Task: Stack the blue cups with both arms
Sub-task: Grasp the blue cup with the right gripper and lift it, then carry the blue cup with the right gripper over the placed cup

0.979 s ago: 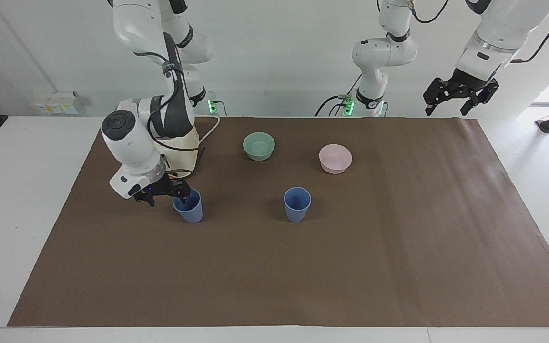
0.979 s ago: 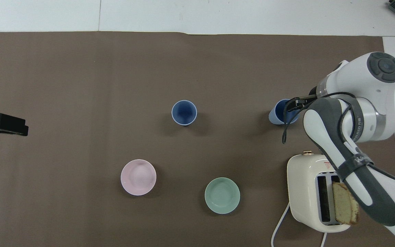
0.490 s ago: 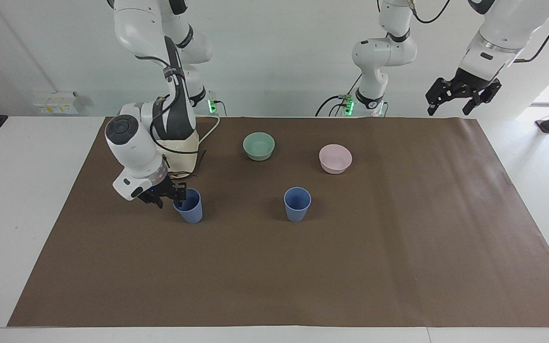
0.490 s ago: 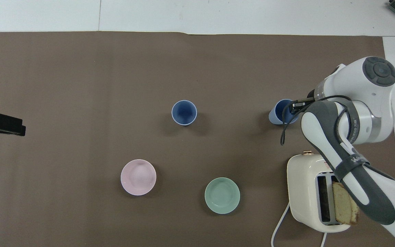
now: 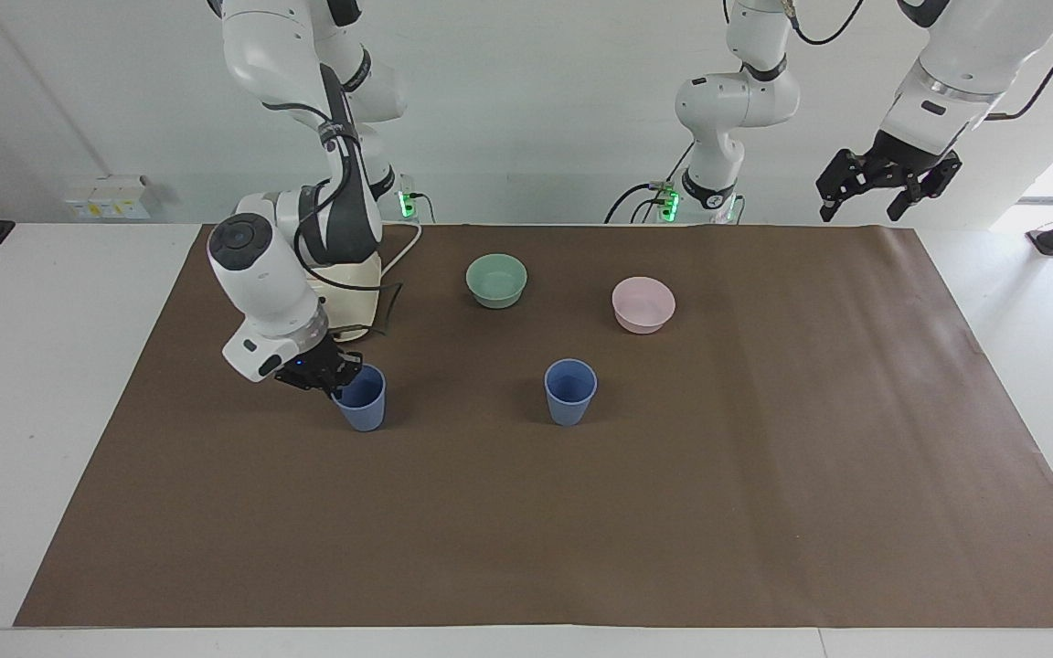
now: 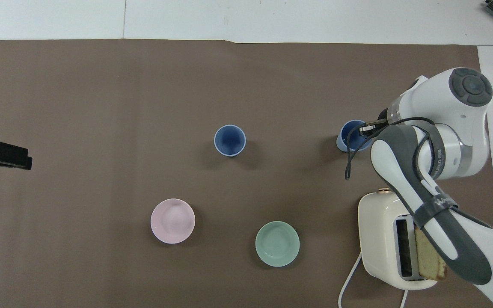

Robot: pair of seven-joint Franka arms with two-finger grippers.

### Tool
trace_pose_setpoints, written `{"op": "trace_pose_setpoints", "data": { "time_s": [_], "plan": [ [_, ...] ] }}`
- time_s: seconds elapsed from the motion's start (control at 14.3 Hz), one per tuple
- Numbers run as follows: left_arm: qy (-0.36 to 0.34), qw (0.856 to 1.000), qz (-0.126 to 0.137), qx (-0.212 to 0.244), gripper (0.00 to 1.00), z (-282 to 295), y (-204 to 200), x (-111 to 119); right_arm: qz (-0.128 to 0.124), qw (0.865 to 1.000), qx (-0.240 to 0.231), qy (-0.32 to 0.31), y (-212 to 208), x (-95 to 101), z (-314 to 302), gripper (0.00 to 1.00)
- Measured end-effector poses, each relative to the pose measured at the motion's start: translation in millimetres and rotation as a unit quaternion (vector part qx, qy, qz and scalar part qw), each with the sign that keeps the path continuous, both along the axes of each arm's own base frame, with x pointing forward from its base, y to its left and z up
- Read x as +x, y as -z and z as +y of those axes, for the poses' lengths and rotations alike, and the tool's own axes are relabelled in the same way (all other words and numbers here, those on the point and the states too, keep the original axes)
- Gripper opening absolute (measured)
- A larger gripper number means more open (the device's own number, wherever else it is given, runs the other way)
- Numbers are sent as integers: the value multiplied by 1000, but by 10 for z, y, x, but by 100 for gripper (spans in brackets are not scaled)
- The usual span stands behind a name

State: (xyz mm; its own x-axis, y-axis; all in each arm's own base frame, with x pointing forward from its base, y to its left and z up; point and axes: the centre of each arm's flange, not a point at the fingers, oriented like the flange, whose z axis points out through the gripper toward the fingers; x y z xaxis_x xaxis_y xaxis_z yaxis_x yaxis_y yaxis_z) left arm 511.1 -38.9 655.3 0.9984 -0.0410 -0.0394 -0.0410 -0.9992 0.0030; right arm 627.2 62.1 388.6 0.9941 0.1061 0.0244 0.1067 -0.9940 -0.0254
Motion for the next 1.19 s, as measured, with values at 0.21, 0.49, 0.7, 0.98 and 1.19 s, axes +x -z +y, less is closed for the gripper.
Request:
{"op": "trace_pose_setpoints", "data": {
  "time_s": [0.21,0.49,0.7,0.98,1.19],
  "plan": [
    [0,1000,0,0,100,0,0,0,-14,1000,3,13,-289,85,139,5],
    [0,1000,0,0,100,0,0,0,-23,998,13,64,-744,102,679,5],
    [0,1000,0,0,100,0,0,-1,-16,995,25,90,-1115,8,1271,5],
    [0,1000,0,0,100,0,0,-1,-5,991,52,123,-1330,-49,1802,5],
    [0,1000,0,0,100,0,0,-1,-10,988,61,141,-1396,-88,2164,5]
  ]
}}
